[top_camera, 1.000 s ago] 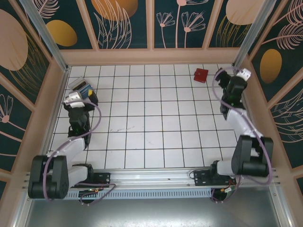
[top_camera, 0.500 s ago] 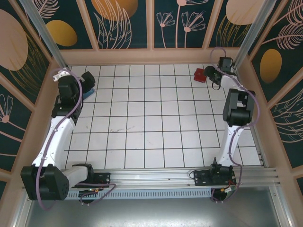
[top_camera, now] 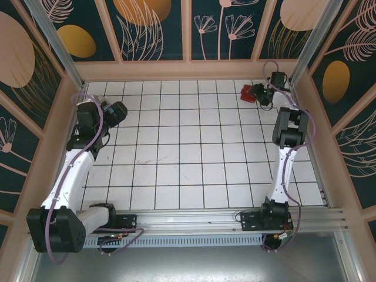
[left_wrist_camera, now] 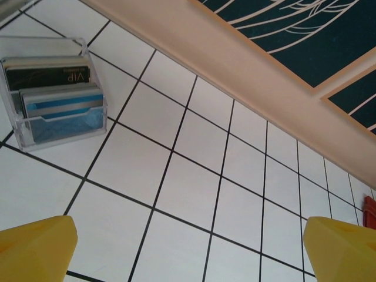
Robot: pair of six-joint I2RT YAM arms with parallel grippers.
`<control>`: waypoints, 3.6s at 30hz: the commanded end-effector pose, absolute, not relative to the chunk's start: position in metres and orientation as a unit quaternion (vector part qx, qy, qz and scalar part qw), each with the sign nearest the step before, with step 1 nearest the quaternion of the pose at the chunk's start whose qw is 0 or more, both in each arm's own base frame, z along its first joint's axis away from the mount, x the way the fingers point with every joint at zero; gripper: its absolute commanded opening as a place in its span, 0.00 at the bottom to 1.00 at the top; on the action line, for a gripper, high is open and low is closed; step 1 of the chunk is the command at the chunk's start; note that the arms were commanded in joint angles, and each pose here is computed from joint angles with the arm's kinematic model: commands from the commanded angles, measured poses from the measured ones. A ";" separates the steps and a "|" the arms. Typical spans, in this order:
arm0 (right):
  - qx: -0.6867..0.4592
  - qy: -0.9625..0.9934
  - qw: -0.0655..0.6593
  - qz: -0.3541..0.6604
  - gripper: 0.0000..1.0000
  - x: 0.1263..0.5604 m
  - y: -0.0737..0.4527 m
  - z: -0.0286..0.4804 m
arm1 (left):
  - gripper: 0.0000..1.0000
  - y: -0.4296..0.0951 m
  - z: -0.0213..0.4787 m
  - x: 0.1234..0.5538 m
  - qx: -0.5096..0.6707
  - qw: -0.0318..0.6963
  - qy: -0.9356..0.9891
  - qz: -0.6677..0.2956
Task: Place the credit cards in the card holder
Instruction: Move the card holder to the center of the table, then move the storage box to the center of the table.
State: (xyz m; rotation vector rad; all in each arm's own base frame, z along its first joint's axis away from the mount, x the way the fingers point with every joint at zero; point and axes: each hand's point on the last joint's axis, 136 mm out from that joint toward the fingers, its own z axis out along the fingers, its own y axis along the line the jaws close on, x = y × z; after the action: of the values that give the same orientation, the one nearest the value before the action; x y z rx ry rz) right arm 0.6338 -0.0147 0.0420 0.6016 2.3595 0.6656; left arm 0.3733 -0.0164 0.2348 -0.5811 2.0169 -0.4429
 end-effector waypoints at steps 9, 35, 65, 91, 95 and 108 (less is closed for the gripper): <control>0.203 0.891 0.263 0.309 0.00 0.616 0.024 0.037 | 0.99 -0.029 0.224 0.383 -0.242 0.440 0.838 -0.215; -0.131 0.905 0.085 0.397 0.28 0.283 0.292 0.063 | 0.99 0.012 0.180 0.447 -0.352 0.378 0.850 -0.104; -0.144 0.885 0.271 0.351 0.64 0.303 0.263 0.161 | 0.99 0.204 0.107 0.546 -0.416 0.286 0.858 0.092; -0.187 0.885 0.248 0.348 0.64 0.313 0.301 0.162 | 0.74 0.116 0.054 0.514 -0.416 0.213 0.871 -0.151; -0.182 0.884 0.249 0.352 0.64 0.317 0.305 0.162 | 0.70 0.091 0.056 0.497 -0.431 0.207 0.854 -0.205; -0.169 0.879 0.238 0.378 0.63 0.326 0.323 0.167 | 0.70 -0.046 0.035 0.430 -0.433 0.137 0.838 -0.302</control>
State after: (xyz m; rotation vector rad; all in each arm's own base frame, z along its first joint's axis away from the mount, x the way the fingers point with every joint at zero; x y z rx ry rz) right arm 0.3221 0.3101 0.1500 -0.4572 2.4545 0.9841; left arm 0.4559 0.0003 0.0506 -1.1740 2.3550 -0.7333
